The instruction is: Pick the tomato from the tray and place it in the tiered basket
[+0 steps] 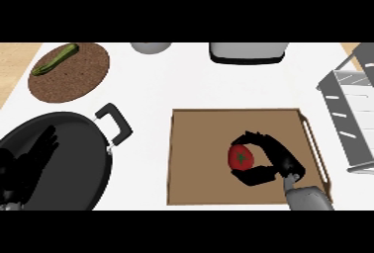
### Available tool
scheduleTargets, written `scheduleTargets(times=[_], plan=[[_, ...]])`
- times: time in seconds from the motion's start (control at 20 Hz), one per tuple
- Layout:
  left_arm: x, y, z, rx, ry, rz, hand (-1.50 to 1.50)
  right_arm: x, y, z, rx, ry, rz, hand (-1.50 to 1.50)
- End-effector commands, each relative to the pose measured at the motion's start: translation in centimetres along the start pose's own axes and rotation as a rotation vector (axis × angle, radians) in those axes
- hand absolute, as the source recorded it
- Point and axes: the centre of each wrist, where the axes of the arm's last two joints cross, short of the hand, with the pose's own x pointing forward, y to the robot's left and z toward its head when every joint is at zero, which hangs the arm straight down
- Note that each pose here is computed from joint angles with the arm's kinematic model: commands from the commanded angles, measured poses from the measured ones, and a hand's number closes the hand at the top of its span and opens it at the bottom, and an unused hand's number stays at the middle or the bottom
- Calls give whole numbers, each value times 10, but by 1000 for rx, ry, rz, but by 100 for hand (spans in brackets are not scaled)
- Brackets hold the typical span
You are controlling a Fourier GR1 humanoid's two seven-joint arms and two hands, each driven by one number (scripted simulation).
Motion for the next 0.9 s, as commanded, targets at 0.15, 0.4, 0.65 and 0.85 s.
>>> scheduleTargets(times=[0.15, 0.4, 0.65, 0.85], plan=[[-11, -7, 3, 0, -9, -7, 0, 21, 12, -11, -58, -68, -55, 150], [4, 4, -3, 4, 30, 12, 0, 16, -7, 17, -144, -28, -72, 150], [-20, -6, 5, 18, 46, 17, 0, 28, 16, 64, -302, -60, 233, 150], [-13, 0, 4, 37, 56, 23, 0, 46, 26, 94, -408, -83, 594, 150]])
